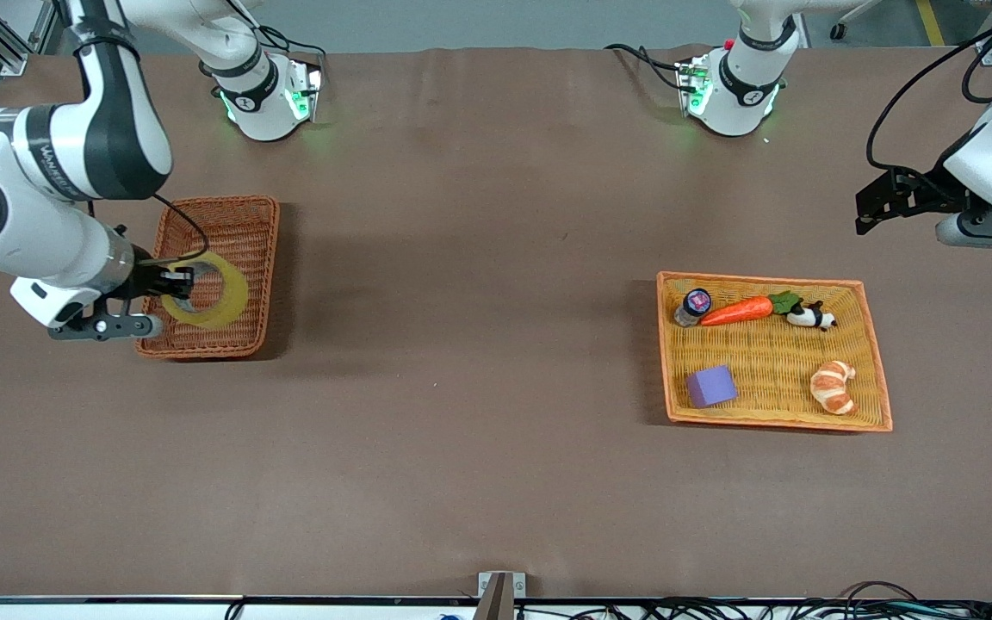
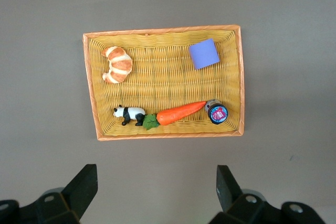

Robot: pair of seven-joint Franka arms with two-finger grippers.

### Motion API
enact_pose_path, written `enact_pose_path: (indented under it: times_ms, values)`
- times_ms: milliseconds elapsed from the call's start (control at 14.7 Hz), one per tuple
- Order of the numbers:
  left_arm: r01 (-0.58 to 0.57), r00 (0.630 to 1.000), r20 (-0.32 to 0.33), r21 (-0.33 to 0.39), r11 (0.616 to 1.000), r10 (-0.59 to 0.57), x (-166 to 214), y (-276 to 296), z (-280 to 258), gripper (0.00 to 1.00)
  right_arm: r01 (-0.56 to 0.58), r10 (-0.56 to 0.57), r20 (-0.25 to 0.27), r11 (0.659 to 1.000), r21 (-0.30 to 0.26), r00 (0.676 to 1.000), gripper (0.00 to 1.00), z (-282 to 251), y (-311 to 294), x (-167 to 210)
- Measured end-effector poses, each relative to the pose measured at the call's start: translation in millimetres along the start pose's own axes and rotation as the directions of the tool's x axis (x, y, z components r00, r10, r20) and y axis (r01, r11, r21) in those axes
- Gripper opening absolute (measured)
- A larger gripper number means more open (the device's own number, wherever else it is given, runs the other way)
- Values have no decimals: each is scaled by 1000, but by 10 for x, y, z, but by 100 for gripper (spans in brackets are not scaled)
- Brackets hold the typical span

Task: Move tape to another basket
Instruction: 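Grasp the tape with the right gripper and carry it over the basket, then lower the tape into the brown basket and open the right gripper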

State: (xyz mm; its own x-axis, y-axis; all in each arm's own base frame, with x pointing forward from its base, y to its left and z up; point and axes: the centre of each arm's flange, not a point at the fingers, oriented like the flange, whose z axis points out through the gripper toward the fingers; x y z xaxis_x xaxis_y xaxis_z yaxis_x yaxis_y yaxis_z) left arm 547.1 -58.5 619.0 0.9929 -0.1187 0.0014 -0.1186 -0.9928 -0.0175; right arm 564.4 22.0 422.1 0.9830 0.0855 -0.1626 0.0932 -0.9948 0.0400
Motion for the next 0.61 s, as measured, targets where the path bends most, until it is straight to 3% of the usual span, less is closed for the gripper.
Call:
enact_pose_path:
  times_ms: [272, 611]
  values:
    - [0, 1000, 3, 0, 1000, 0, -1, 0, 5, 100, 62, -60, -50, 998, 26, 997, 21, 825, 552, -442]
    - [0, 1000, 6, 0, 1000, 0, 0, 0, 13, 100, 80, -77, -125, 997, 19, 989, 21, 1632, 717, -872]
